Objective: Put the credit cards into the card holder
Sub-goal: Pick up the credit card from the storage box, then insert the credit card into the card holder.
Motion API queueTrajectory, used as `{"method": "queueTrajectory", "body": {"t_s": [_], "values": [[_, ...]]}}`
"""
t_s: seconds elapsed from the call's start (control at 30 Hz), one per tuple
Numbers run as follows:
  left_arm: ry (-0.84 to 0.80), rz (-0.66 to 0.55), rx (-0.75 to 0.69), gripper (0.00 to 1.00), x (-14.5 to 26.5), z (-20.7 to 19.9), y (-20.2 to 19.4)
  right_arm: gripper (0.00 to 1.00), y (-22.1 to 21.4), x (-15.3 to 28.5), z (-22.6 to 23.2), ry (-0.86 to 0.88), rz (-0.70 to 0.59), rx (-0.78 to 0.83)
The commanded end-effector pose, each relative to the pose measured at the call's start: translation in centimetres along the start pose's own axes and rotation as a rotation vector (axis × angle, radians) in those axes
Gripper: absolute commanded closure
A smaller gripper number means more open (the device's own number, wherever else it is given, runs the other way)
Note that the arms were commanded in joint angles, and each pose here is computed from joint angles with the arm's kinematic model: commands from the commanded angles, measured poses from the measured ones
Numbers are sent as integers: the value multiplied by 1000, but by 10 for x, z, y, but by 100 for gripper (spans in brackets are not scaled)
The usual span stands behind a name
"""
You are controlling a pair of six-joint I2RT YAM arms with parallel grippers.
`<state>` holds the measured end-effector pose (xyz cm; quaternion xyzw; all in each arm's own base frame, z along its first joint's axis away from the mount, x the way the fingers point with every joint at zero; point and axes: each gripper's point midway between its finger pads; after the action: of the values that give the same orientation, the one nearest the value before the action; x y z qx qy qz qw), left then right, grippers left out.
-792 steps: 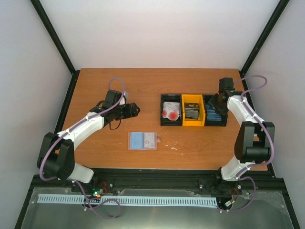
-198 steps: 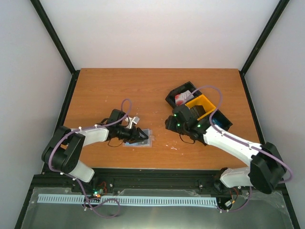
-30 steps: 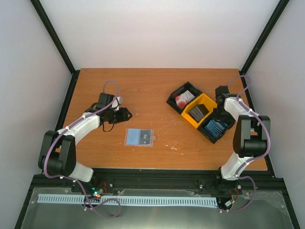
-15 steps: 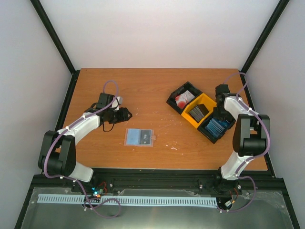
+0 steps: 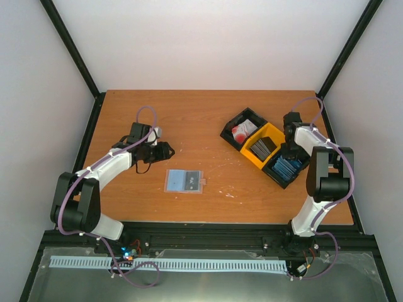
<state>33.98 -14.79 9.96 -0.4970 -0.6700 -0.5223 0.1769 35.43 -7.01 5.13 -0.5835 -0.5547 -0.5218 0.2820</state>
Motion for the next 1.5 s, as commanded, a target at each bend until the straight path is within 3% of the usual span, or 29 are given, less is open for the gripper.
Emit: {"method": "queueTrajectory", "body": {"t_s": [0.0, 0.07, 0.5, 0.7, 0.97, 1.07, 1.27, 1.47], "values": [[6, -21, -16, 44, 1, 2, 6, 93, 8, 1, -4, -7, -30, 7], [5, -23, -16, 44, 2, 2, 7, 97, 7, 6, -5, -2, -47, 13], [-34, -50, -16, 42, 9, -8, 15, 97, -4, 81, -5, 72, -208, -14], [-72, -70, 8, 37, 16, -16, 11, 97, 2, 154, 6, 328, -313, -138], [-74, -23, 92, 25, 20, -14, -16, 97, -34, 247, 123, 1167, -137, -239], [-49, 33, 142, 21, 17, -7, -38, 97, -67, 265, 174, 1354, -38, -183], [-26, 138, 218, 19, 4, 3, -75, 97, -122, 245, 265, 1389, 191, -119], [-21, 195, 251, 23, -4, 7, -88, 97, -137, 227, 317, 1384, 253, -106]]}}
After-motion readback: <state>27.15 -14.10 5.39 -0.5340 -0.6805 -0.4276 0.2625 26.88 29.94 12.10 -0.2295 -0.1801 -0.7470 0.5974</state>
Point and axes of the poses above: each gripper's point midway between its finger pads, its own x axis back along the fingers, its own z axis along the line the jaws close on, y = z × x, and after that the axes turned 15 degrees about -x, right-handed
